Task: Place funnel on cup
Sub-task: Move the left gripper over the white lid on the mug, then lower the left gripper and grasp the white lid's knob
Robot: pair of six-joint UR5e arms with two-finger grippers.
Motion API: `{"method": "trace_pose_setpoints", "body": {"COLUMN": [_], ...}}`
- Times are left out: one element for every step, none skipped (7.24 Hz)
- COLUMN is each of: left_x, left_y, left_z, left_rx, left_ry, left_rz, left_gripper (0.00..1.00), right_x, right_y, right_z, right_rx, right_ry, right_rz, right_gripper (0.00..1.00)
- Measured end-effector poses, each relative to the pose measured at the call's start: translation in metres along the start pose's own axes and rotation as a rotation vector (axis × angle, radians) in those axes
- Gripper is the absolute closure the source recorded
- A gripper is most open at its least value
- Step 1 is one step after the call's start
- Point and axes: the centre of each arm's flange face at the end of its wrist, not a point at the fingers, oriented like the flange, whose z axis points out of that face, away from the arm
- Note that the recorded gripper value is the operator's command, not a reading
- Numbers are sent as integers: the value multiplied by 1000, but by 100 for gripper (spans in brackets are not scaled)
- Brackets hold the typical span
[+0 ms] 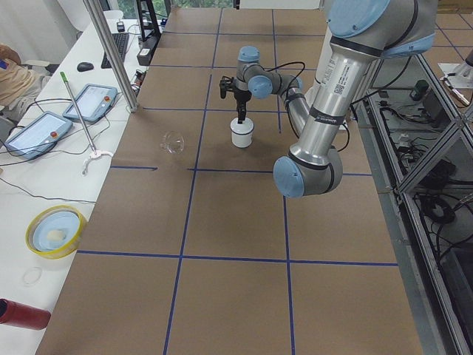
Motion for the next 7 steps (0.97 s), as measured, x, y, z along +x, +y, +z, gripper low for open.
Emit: {"method": "trace_pose_setpoints", "body": {"left_x": [0, 0, -1, -1, -1, -1, -1], "left_y": [0, 0, 0, 0, 0, 0, 1], "left_z": [1, 1, 3, 4, 6, 7, 7], "left_rx": [-1, -1, -3, -4, -5, -6, -7], "left_ry": [-2, -3, -6, -9, -12, -13, -13], "left_rz": [0, -1, -2, -2, -3, -3, -1], "left_gripper": [26, 28, 28, 28, 28, 28, 28], "right_x": [0, 0, 0, 0, 0, 0, 0], "right_y": [0, 0, 0, 0, 0, 0, 0], "right_z": [0, 0, 0, 0, 0, 0, 0], "right_rx": [0, 0, 0, 0, 0, 0, 0], "right_ry": [0, 0, 0, 0, 0, 0, 0], "right_rz": [0, 0, 0, 0, 0, 0, 0], "right_gripper": [0, 0, 0, 0, 0, 0, 0]}}
